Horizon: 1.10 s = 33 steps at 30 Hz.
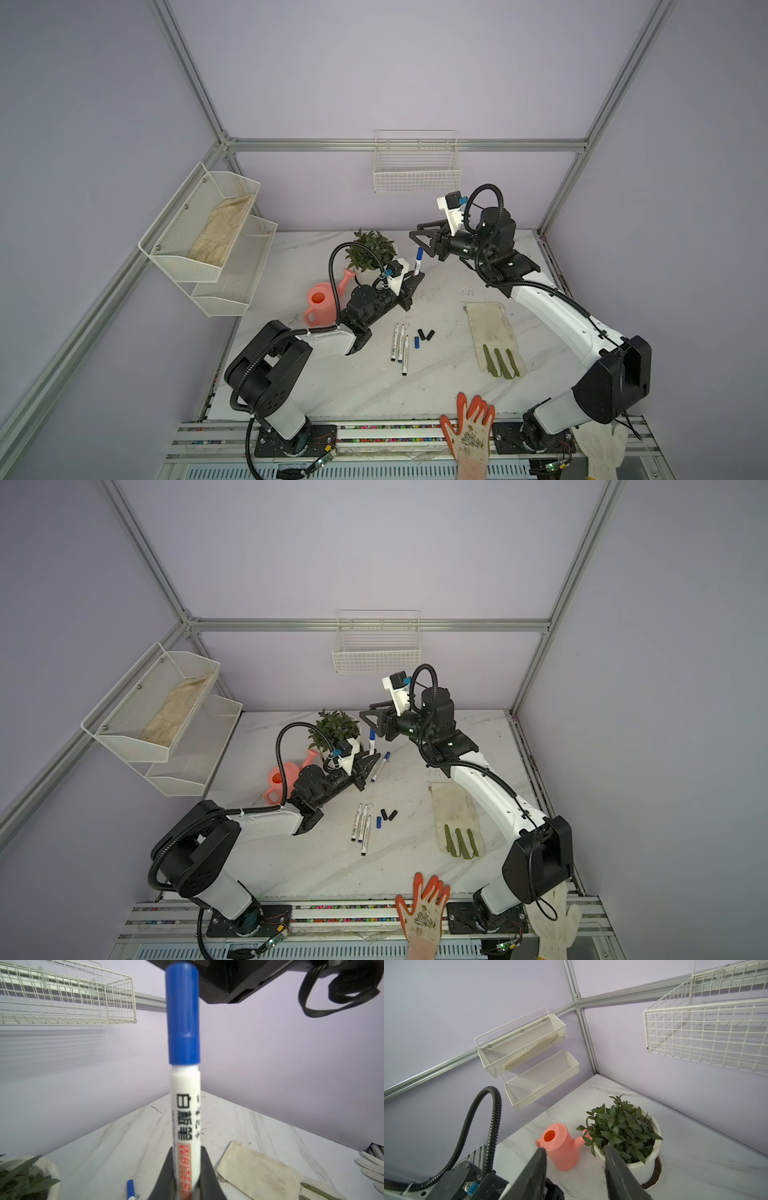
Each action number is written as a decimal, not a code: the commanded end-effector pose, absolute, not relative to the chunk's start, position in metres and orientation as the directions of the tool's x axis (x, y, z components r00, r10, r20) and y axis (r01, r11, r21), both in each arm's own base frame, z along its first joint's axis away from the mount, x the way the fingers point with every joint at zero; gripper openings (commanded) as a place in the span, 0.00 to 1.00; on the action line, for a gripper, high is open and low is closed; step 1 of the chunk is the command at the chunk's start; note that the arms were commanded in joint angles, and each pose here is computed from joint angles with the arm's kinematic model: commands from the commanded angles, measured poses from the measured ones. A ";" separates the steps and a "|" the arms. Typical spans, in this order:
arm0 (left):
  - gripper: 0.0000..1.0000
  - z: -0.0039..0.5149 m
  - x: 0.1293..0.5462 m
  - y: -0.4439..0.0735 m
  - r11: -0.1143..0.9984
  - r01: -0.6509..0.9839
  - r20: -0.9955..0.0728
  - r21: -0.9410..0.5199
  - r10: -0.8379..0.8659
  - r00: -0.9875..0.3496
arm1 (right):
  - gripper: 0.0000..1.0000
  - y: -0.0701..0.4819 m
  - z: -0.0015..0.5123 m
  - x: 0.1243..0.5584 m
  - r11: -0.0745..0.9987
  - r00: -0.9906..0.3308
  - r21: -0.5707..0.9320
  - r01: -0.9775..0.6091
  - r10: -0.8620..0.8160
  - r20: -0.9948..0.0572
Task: Insert the pens into the pen caps
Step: 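Press the right gripper down on the cap top while the left holds the marker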
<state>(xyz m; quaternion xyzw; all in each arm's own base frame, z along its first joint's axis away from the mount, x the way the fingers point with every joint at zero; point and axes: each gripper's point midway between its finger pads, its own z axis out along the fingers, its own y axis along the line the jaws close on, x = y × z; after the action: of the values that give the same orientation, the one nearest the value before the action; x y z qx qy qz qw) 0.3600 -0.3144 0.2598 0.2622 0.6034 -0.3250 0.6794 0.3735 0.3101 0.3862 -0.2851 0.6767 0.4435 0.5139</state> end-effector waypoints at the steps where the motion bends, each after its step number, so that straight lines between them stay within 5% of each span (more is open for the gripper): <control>1: 0.00 0.264 0.356 -0.308 0.670 0.743 -0.987 -0.009 -0.127 0.102 | 0.46 0.319 0.370 0.380 0.431 -0.345 0.329 -0.840 0.042 -0.937; 8: 0.00 0.263 0.359 -0.309 0.673 0.740 -0.987 -0.005 -0.122 0.104 | 0.42 0.320 0.351 0.370 0.415 -0.399 0.370 -0.831 0.018 -0.917; 17: 0.00 0.263 0.362 -0.309 0.681 0.732 -0.987 -0.008 -0.123 0.104 | 0.16 0.320 0.325 0.362 0.421 -0.463 0.413 -0.808 -0.018 -0.886; 33: 0.00 0.244 0.367 -0.311 0.690 0.724 -0.994 0.000 -0.077 0.074 | 0.21 0.319 0.324 0.355 0.411 -0.473 0.424 -0.807 -0.018 -0.881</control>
<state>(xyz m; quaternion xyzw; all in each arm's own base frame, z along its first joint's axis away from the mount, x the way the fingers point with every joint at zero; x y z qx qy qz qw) 0.3659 -0.3154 0.2361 0.2673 0.6307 -0.3030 0.6626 0.3657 0.3182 0.3106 -0.2736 0.7339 0.4533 0.4255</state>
